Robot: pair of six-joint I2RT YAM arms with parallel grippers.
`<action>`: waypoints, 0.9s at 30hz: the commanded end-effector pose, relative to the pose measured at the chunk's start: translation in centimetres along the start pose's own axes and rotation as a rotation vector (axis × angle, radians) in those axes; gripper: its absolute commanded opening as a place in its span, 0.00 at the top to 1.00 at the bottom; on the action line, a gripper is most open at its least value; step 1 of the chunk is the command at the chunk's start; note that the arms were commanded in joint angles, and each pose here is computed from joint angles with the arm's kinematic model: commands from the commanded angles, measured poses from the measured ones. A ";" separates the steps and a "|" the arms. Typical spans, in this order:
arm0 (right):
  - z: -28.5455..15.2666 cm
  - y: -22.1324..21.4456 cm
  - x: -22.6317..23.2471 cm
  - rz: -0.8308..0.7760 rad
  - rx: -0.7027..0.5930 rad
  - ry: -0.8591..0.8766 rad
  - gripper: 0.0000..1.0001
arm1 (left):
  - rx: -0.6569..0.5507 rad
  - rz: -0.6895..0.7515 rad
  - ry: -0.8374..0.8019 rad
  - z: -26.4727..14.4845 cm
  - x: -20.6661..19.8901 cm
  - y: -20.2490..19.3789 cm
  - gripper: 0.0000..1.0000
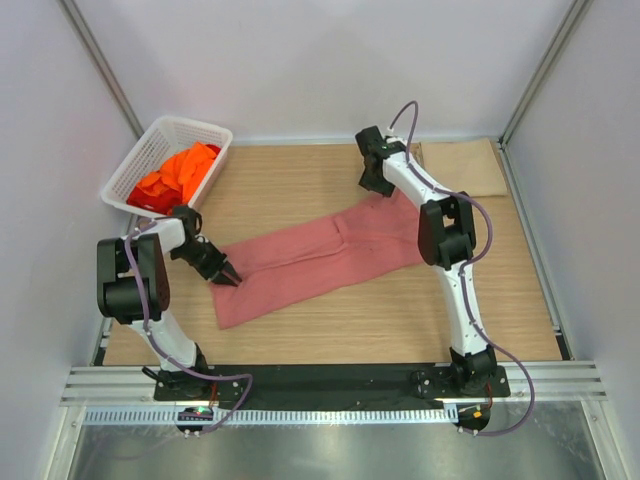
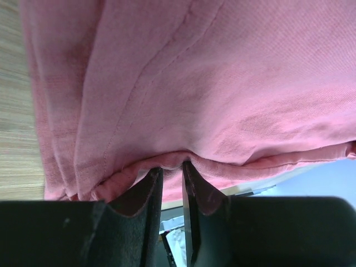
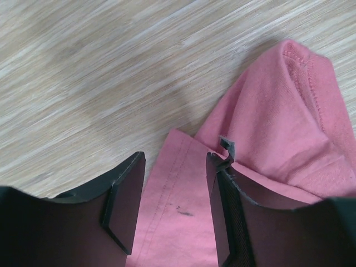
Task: Fold and stack the t-shirts
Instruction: Fold the tshirt
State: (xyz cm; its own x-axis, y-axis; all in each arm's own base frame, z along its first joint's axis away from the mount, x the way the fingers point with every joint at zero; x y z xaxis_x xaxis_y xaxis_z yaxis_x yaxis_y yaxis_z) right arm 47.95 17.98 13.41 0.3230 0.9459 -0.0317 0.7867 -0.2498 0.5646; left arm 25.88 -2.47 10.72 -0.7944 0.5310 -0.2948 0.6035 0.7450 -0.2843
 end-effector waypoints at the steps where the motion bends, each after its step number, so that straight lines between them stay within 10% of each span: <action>1: 0.2 0.7 0.6 -0.031 -0.071 -0.033 0.46 | -0.004 0.032 -0.024 0.7 -0.2 0.5 0.79; 27: 0.3 0.6 2.0 -0.299 -0.166 -0.127 0.78 | 0.020 0.048 -0.054 1.1 0.1 0.3 0.79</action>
State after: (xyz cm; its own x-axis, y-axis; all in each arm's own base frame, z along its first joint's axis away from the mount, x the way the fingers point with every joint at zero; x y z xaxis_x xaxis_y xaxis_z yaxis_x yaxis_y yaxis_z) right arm 48.34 19.68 10.84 0.1486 0.9440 -0.2945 0.8092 0.0551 0.5849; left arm 25.95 -2.75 10.52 -0.7881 0.5194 -0.3302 0.6108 0.7264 -0.3151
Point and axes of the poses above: each gripper's point midway between its finger pads, its own z axis out along the fingers, its own x axis along the line the jaws close on, y = z × x, the point moved 10 cm from there along -z, back along the fingers, and after that the axes turned 10 degrees about -z, right-handed, at the moved point
